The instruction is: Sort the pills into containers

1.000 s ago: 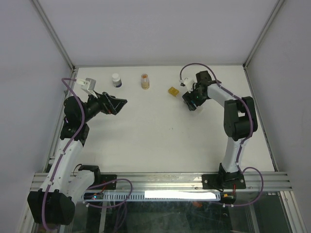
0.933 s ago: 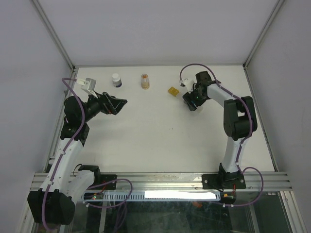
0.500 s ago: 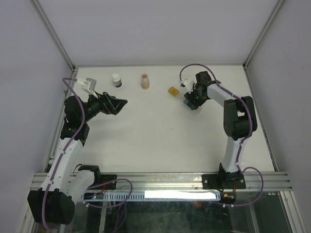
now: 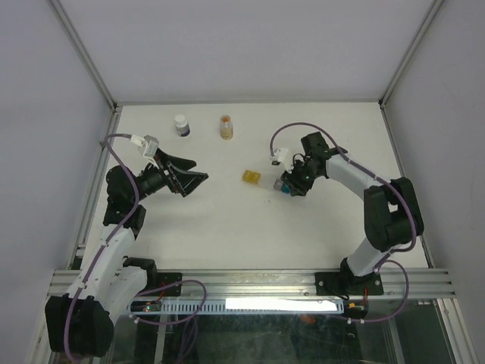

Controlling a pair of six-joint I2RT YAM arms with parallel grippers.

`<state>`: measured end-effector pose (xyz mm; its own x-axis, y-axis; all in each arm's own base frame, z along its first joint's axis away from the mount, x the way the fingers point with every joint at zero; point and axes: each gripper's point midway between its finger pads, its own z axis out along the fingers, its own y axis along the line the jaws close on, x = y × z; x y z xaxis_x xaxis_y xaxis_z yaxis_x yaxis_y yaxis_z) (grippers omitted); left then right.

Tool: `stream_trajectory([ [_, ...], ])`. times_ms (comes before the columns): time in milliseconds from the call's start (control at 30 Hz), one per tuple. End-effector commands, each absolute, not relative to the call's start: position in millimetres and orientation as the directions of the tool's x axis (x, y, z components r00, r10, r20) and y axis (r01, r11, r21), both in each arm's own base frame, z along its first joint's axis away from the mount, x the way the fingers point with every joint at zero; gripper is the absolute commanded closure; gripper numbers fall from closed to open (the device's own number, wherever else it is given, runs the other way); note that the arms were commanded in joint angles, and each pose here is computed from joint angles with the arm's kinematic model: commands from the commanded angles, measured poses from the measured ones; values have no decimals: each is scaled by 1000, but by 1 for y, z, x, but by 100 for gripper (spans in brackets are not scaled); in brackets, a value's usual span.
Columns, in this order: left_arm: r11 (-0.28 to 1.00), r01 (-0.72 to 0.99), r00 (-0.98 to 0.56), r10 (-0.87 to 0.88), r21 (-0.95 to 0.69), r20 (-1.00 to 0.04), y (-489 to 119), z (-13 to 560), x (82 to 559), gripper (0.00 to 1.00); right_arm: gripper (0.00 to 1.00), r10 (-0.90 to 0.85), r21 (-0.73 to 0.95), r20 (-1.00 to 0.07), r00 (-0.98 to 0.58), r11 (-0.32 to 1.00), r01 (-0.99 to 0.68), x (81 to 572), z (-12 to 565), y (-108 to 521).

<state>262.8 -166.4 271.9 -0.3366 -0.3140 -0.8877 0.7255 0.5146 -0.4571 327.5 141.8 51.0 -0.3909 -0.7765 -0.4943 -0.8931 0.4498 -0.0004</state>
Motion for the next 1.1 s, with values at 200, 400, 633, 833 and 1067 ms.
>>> stream_trajectory([
  [200, 303, 948, -5, -273, -91, -962, -238, 306, 174, 8, 66, -793, -113, -598, 120, -65, -991, 219, 65, 187],
  [400, 274, 959, 130, -221, 66, -967, -272, 276, 139, 10, 66, -764, -167, -591, 260, -199, -966, 197, 54, 193],
  [633, 245, 953, 202, -79, 178, -976, -295, 214, 132, 7, 65, -744, -153, -579, 333, -301, -941, 178, 37, 197],
  [833, 226, 955, 201, -7, 194, -980, -306, 172, 135, 7, 47, -749, -141, -588, 306, -277, -950, 179, 38, 197],
  [1067, 206, 958, 190, 72, 201, -979, -323, 141, 145, 7, 26, -728, -145, -635, 260, -219, -965, 185, 52, 195],
])
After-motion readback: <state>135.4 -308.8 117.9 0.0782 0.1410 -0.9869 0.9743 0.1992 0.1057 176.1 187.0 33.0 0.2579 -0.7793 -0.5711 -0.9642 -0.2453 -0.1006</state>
